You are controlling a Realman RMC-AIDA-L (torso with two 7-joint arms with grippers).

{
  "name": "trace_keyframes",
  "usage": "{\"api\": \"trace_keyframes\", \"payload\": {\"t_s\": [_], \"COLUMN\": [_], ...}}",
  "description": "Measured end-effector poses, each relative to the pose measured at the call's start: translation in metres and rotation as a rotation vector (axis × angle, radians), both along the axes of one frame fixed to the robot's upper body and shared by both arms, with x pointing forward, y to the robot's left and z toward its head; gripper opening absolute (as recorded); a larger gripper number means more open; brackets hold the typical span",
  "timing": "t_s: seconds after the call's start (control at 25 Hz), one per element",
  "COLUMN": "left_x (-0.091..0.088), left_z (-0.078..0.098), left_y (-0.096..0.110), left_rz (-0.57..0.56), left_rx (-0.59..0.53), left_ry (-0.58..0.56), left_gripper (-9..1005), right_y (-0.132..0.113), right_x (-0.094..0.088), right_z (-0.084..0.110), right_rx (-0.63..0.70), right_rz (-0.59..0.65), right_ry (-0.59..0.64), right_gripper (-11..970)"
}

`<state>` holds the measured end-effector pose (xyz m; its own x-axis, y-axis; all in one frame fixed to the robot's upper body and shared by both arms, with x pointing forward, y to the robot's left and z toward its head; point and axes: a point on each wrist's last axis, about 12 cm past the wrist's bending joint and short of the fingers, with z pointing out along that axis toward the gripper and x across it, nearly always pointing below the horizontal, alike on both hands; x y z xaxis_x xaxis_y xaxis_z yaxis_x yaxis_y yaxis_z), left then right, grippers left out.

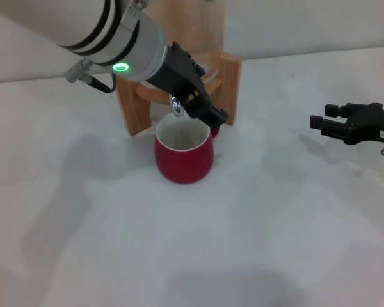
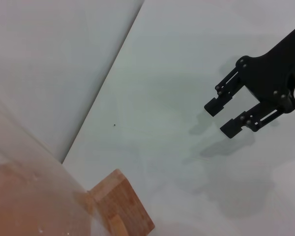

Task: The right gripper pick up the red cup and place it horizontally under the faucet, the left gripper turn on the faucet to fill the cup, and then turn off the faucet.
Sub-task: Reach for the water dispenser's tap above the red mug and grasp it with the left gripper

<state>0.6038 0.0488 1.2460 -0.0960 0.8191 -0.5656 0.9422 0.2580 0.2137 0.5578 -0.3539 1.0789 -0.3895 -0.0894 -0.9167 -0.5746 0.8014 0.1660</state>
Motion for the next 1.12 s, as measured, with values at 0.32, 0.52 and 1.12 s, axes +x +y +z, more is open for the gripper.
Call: {"api": "trace_keyframes", "payload": {"t_s": [0.32, 0.52, 1.12], "left_x": [-0.0014, -0.0024, -0.0040], "left_z": [-0.0008, -0.0009, -0.0010], "left_y": [0.0001, 0.0004, 0.0013], "left_rz": [0.002, 0.001, -0.004], "left_rx": [0.005, 0.010, 0.025], "left_ry": [0.014, 0.019, 0.028], "left_gripper": [875, 875, 876], "right_y": [-0.0002, -0.0007, -0.0008], "right_x": [-0.0008, -0.0016, -0.0017], "right_z": [-0.0009, -0.0015, -0.0017], "right_rx": [0.001, 0.002, 0.007], "right_rz": [-0.001, -0.003, -0.006], "right_ry": [0.004, 0.007, 0.014], "right_gripper": [482, 482, 482]}}
